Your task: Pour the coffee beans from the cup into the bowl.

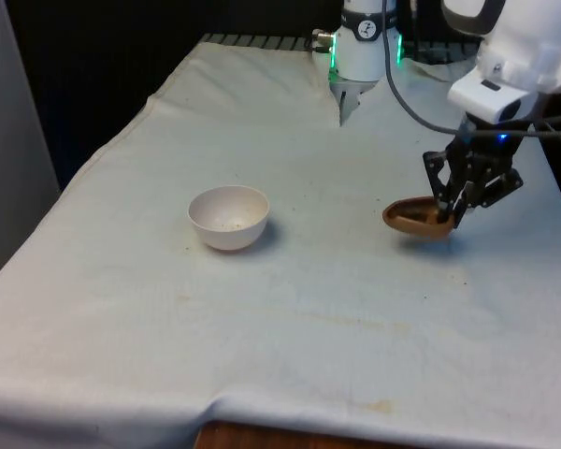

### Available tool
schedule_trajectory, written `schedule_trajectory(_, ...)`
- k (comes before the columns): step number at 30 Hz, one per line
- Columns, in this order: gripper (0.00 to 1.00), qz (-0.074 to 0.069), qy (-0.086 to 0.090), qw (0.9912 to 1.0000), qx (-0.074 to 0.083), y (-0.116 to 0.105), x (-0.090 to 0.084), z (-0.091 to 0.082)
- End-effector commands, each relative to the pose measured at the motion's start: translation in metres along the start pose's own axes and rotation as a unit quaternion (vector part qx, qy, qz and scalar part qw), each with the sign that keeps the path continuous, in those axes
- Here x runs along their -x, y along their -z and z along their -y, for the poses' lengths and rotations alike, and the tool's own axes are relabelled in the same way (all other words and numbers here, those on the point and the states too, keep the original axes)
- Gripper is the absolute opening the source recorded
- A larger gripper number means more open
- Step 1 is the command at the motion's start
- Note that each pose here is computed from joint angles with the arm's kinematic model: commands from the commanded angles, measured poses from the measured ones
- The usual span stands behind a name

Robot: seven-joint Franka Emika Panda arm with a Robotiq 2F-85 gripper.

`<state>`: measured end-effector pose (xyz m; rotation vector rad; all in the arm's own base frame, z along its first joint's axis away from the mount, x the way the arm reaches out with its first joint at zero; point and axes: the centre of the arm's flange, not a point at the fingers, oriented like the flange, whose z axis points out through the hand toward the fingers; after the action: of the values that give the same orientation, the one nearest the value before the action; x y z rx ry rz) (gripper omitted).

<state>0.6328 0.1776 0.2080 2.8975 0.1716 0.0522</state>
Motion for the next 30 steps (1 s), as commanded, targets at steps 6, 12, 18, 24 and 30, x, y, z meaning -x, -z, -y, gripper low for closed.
schedule_trajectory(6,0.03,0.001,0.000,0.99997,0.008,0.019,0.001,-0.004)
schedule_trajectory(12,0.03,0.000,-0.001,0.99987,0.016,0.036,0.001,-0.008)
schedule_trajectory(18,0.03,0.001,-0.002,0.99971,0.024,0.048,0.001,-0.011)
schedule_trajectory(24,0.03,0.002,-0.003,0.99951,0.031,0.063,0.003,-0.014)
schedule_trajectory(30,0.03,0.001,-0.007,0.99932,0.036,0.073,0.002,-0.020)
